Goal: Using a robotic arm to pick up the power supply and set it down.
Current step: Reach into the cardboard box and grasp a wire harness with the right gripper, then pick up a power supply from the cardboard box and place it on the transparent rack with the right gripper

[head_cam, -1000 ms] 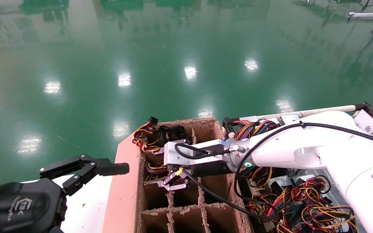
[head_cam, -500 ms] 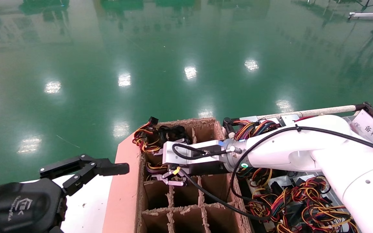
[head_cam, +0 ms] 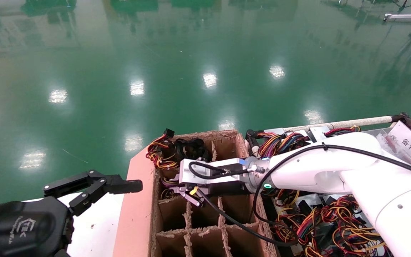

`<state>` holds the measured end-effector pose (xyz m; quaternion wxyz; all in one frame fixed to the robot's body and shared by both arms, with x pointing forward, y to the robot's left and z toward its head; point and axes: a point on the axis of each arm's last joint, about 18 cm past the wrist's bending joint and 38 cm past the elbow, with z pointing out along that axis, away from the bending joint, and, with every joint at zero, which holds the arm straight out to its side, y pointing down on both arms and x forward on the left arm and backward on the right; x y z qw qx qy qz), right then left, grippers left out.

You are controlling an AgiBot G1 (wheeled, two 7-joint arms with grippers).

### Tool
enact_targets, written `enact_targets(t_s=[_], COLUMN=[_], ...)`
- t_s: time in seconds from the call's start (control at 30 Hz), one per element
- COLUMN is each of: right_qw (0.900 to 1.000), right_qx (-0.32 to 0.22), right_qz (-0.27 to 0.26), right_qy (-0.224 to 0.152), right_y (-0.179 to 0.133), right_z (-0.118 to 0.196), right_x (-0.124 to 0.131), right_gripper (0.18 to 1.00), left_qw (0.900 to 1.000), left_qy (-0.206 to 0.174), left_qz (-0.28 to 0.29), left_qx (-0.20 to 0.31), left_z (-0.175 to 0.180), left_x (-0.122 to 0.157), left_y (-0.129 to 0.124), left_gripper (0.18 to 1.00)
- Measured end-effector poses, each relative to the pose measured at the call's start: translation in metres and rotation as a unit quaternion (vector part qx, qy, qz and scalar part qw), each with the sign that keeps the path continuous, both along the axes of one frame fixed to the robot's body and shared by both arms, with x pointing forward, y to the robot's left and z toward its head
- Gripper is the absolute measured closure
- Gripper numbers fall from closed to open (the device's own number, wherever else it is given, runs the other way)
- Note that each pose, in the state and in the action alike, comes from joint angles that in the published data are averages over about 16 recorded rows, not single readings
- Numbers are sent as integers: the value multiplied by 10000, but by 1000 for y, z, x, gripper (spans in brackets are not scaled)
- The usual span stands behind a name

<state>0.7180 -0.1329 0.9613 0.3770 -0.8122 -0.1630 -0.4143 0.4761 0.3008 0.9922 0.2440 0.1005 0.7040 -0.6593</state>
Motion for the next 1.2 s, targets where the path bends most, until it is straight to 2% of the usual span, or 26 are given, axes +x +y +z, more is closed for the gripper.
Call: enact_targets(t_s=[0.2,0.37,0.73,1.0,1.2], right_qw=[10000,9999,9969,9910,9874], right_qx=[50,153,536,802,868], right_qz=[-4,56,580,978,923], right_qy=[28,52,17,-435,-944], right_y=[0,-2,-21,-58,-99], right_z=[2,12,64,122,165], right_x=[0,-4,-31,-62,-83], right_gripper=[911,951,979,981,981], left_qw=[10000,10000,10000,10000,10000], left_qy=[0,0,0,0,0], left_qz=[0,0,0,0,0], left_qx=[0,0,0,0,0], left_z=[0,0,0,0,0], left_x=[0,0,0,0,0], left_y=[0,0,0,0,0], left_gripper=[184,184,184,184,184])
